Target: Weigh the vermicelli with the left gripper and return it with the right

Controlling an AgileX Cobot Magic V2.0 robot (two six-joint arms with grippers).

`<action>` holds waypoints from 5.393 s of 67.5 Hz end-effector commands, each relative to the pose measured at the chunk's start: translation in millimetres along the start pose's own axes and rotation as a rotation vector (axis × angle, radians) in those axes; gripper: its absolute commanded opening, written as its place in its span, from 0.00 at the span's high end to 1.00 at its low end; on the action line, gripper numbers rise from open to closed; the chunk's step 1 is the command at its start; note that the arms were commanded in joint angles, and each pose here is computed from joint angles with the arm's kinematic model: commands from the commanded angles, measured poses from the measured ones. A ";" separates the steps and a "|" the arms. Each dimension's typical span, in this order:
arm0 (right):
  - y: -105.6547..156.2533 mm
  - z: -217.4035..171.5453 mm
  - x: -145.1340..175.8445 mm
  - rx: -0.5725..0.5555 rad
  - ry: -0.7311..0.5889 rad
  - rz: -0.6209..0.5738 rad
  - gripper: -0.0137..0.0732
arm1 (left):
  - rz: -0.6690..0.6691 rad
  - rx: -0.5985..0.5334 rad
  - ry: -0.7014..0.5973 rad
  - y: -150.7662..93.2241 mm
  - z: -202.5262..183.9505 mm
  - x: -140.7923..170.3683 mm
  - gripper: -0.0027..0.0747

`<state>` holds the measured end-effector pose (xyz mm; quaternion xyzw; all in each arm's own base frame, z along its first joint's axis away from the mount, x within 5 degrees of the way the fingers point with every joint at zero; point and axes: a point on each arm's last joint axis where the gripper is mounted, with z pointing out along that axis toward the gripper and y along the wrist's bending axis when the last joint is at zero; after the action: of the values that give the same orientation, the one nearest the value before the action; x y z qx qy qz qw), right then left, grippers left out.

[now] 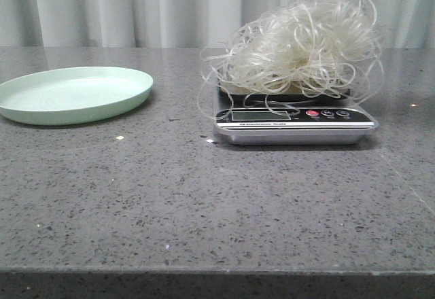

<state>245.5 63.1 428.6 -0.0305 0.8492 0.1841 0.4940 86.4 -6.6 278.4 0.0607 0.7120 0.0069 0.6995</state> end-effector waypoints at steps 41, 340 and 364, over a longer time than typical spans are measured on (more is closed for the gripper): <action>1.4 125.1 35.7 -0.187 0.376 0.171 0.15 | -0.023 -0.042 -0.089 4.6 -0.5 -14.8 0.79; 9.1 47.5 -63.2 0.091 0.014 -0.287 0.67 | -0.023 -0.045 -0.093 4.8 -0.6 -15.2 0.79; -36.0 1.2 21.4 0.193 -0.163 -0.221 0.67 | -0.068 -0.044 -0.093 4.9 -0.6 -15.1 0.79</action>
<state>269.0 45.1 389.4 -0.0892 0.8624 0.0475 0.4961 86.4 -6.5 279.0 0.0460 0.7108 -0.0068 0.7019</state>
